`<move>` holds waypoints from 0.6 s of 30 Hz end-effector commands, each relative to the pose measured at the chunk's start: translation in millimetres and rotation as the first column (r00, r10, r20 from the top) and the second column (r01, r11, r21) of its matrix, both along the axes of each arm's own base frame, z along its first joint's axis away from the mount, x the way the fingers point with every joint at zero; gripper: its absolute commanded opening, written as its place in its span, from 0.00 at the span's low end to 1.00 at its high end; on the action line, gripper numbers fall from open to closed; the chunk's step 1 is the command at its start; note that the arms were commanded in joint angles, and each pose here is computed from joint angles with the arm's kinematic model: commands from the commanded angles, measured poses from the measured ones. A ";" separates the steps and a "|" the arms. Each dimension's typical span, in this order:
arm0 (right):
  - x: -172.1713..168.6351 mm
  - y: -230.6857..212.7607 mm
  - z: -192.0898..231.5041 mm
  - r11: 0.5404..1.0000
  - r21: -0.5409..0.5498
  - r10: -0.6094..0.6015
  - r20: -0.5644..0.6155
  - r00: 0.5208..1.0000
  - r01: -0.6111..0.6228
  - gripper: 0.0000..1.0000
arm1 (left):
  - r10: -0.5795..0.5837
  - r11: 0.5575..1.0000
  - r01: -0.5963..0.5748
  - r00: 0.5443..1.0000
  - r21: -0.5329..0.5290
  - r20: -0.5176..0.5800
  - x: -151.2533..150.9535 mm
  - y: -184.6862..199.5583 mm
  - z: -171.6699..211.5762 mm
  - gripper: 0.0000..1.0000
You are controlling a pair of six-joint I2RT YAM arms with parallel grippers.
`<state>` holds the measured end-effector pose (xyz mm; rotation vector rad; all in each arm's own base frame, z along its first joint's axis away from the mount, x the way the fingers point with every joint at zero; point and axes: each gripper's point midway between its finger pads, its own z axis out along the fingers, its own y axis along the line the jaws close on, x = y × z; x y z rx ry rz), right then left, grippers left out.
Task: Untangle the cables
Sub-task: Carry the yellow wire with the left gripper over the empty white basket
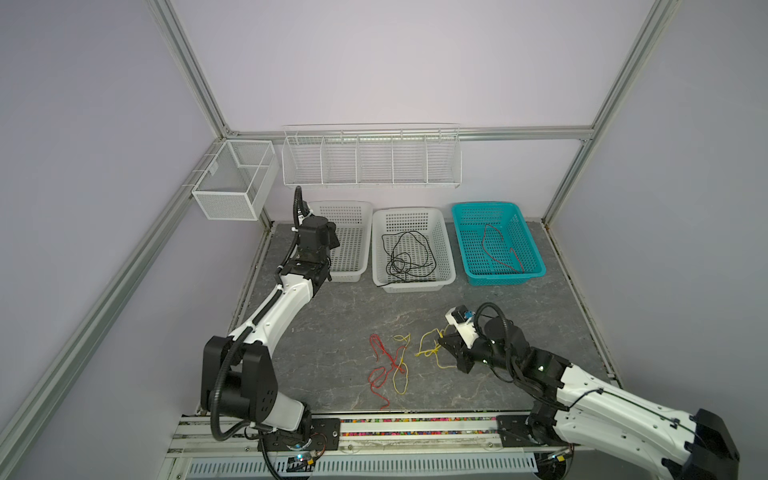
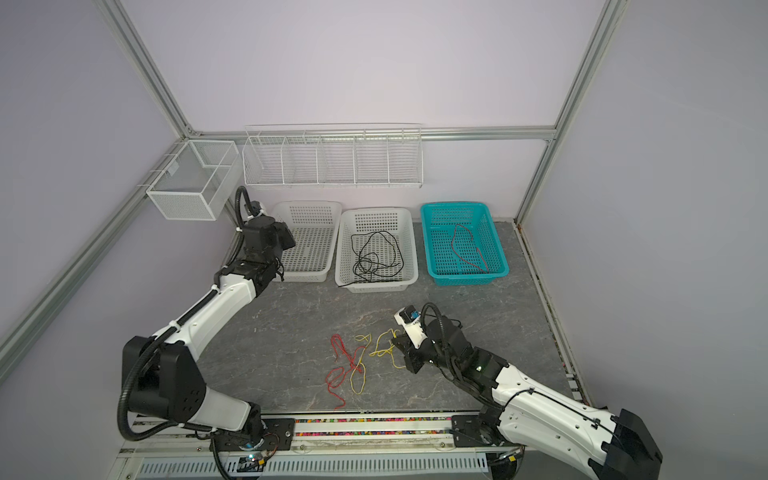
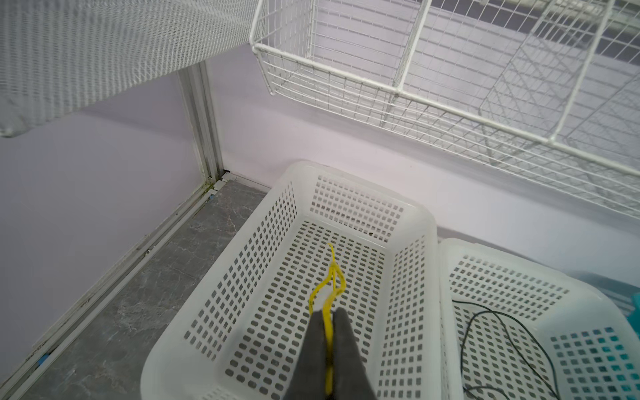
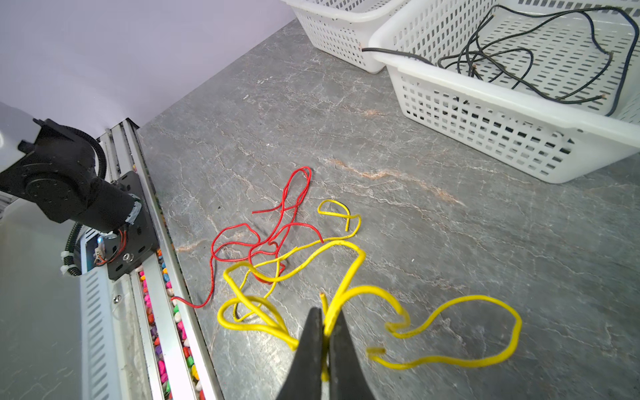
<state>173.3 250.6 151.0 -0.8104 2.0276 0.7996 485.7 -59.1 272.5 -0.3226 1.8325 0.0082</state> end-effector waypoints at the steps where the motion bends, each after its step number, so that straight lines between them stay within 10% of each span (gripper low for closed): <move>1: 1.4 1.7 4.9 0.999 0.030 0.016 0.039 0.999 -0.017 0.07 | 0.024 0.997 -0.032 0.992 0.065 0.121 23.0 5.4 29.7 0.00; 11: -3.0 -1.3 12.8 0.998 0.064 0.022 0.058 0.998 -0.026 0.07 | -0.051 0.996 0.045 0.995 0.077 0.085 44.1 -11.9 11.0 0.24; 18: -4.1 -6.8 19.5 0.996 0.094 0.002 0.080 0.997 -0.009 0.07 | -0.034 0.999 0.035 0.997 -0.014 0.073 16.8 -6.0 33.4 0.63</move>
